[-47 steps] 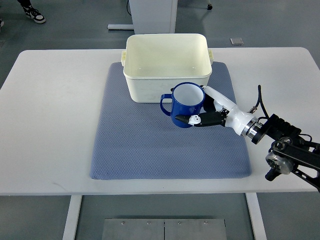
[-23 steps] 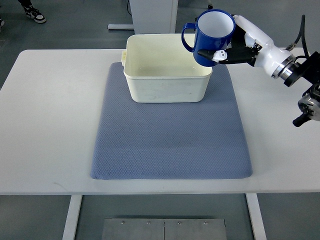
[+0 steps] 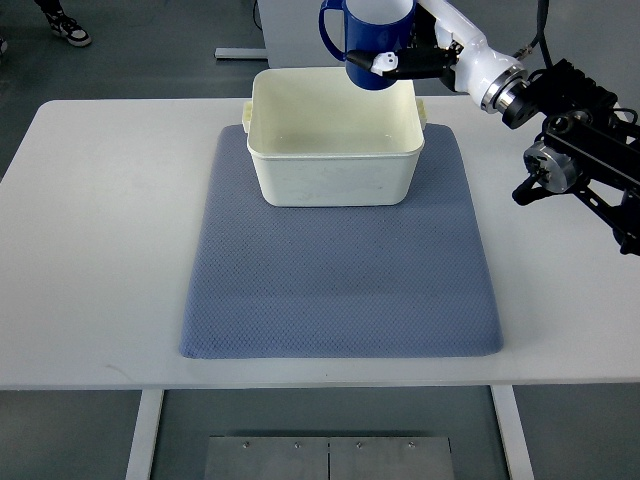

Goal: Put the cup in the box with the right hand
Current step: 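Lower the held mug into the cream box with the right hand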

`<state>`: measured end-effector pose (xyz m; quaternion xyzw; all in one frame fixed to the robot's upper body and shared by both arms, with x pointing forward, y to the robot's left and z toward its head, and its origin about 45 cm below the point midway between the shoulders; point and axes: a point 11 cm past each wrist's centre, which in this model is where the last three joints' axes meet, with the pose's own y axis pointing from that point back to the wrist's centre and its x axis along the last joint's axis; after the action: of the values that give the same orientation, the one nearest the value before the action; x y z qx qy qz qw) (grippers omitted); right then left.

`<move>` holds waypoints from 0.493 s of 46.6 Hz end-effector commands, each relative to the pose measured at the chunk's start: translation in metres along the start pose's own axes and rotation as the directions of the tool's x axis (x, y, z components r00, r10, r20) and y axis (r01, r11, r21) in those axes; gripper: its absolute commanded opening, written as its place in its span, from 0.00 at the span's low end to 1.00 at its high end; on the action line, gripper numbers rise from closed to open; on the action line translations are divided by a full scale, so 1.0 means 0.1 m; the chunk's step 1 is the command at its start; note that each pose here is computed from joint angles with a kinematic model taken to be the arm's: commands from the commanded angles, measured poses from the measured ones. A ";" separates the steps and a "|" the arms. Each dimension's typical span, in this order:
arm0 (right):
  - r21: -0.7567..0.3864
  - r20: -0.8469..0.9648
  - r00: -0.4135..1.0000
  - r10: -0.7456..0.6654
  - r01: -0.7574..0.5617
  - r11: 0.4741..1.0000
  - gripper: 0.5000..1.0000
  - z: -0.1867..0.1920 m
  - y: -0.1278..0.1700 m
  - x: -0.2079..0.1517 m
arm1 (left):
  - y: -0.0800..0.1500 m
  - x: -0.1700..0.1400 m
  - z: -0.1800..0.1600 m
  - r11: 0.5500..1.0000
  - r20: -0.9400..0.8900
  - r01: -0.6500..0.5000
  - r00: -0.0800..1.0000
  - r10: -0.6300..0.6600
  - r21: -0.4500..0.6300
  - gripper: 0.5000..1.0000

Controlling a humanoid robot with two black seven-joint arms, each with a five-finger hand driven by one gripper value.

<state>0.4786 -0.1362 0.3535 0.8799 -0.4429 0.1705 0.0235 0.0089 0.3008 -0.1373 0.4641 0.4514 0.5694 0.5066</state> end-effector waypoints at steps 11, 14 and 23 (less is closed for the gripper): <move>-0.057 0.023 0.999 0.032 -0.031 0.998 0.00 0.28 -0.23 -0.20 | 0.00 0.00 0.00 1.000 0.001 0.000 1.000 0.000 0.000 1.00; -0.068 0.026 0.999 0.041 -0.039 0.997 0.00 0.33 -0.26 -0.22 | 0.00 0.00 0.00 1.000 0.000 0.000 1.000 0.000 0.000 1.00; -0.092 0.039 0.998 0.049 -0.045 0.995 0.00 0.44 -0.32 -0.35 | 0.00 0.00 0.00 1.000 0.001 0.000 1.000 0.000 0.000 1.00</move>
<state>0.4972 -0.1023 0.3095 0.8709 -0.4699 0.1363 0.0475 0.0088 0.3008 -0.1373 0.4642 0.4514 0.5693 0.5066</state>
